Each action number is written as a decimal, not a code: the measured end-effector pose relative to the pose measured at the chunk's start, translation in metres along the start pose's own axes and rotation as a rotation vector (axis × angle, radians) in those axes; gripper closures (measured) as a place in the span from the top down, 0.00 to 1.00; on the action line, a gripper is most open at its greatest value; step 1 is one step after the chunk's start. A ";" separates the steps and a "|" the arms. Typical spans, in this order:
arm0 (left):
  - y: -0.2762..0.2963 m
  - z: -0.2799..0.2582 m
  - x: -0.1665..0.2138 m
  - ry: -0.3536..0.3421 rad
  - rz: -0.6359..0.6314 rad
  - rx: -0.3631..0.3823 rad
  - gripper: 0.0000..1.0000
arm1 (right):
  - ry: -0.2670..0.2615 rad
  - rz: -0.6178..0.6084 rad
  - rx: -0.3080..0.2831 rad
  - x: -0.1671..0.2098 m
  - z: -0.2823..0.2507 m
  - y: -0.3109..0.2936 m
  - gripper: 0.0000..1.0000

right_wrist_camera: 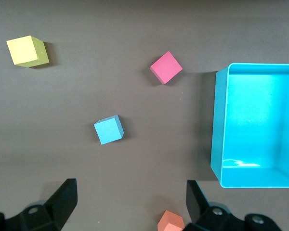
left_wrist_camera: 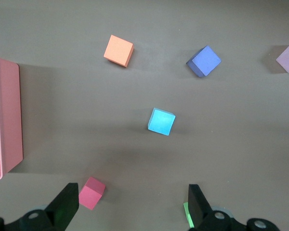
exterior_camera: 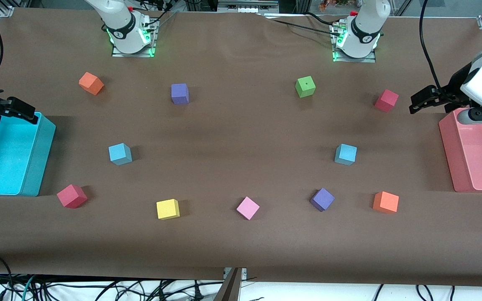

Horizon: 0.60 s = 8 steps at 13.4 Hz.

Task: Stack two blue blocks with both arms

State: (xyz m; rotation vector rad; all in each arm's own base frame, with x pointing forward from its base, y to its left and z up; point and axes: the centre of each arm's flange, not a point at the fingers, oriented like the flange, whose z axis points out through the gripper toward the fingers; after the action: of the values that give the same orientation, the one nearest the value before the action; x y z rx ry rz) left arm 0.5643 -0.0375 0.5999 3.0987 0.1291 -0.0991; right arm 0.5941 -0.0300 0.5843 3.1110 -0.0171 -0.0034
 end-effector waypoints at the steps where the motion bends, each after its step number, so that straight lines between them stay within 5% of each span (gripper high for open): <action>1: 0.000 0.000 0.000 -0.002 0.000 0.000 1.00 | 0.000 0.000 0.000 0.000 0.000 0.000 1.00; 8: 0.000 -0.005 -0.001 0.004 0.001 -0.001 1.00 | 0.001 0.001 0.000 0.000 0.000 0.001 1.00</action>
State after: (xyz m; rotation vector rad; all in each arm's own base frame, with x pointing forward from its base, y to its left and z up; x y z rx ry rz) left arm 0.5640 -0.0374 0.6046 3.0985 0.1284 -0.0929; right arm 0.5941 -0.0307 0.5844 3.1110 -0.0192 -0.0024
